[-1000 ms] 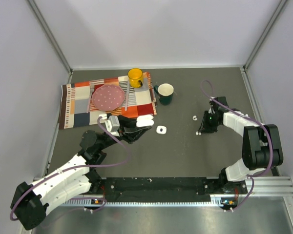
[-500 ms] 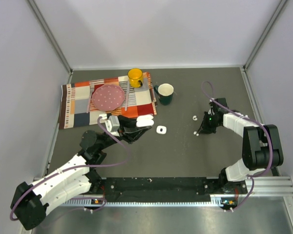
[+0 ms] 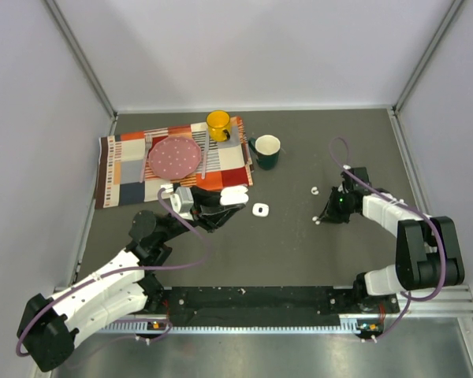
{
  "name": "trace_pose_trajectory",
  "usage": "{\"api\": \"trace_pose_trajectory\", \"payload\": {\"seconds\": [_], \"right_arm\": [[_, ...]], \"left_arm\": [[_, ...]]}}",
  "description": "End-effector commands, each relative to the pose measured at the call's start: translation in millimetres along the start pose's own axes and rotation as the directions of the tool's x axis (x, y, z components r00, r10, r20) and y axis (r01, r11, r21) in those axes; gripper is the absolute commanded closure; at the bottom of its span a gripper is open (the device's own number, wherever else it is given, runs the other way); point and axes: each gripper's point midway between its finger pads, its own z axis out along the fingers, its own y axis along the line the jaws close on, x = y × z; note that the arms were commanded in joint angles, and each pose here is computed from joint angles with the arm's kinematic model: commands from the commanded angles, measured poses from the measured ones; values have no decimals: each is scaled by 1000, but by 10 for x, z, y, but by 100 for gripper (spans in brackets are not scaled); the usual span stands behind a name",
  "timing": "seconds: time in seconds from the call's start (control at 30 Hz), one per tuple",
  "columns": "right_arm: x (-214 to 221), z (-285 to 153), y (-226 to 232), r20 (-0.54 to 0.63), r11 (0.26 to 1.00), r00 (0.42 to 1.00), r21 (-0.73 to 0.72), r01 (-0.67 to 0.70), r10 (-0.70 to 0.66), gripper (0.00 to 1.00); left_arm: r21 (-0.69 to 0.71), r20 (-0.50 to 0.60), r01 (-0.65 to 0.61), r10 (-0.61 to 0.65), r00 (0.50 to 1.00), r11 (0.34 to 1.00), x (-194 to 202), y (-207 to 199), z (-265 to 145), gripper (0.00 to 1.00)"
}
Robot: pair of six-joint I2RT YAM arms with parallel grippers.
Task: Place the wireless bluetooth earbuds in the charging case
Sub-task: Pick up the earbud from the center of the board.
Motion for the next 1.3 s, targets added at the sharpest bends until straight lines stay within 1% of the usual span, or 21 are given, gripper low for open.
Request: {"api": "trace_pose_trajectory", "payload": {"seconds": [0.0, 0.17, 0.53, 0.73, 0.9, 1.07, 1.27], "right_arm": [[-63, -17, 55, 46, 1000, 999, -12, 12, -12, 82], [-46, 30, 15, 31, 1000, 999, 2, 29, -29, 79], [82, 80, 43, 9, 998, 998, 7, 62, -62, 80], [96, 68, 68, 33, 997, 996, 21, 80, -80, 83], [119, 63, 105, 57, 994, 993, 41, 97, -99, 80], [144, 95, 27, 66, 993, 993, 77, 90, -95, 80], [221, 131, 94, 69, 988, 988, 84, 131, -137, 80]], "left_arm": [[7, 43, -19, 19, 999, 1000, -132, -3, 33, 100], [13, 43, -13, 12, 999, 1000, -130, -11, 41, 100], [13, 41, -11, 10, 999, 1000, -122, -8, 45, 100], [15, 35, -8, 7, 999, 1000, -100, -6, 49, 100], [12, 36, -6, 6, 999, 1000, -93, -6, 38, 100], [6, 39, -8, 8, 999, 1000, -107, -2, 31, 100], [10, 35, -4, 3, 999, 1000, -98, -7, 35, 100]]}}
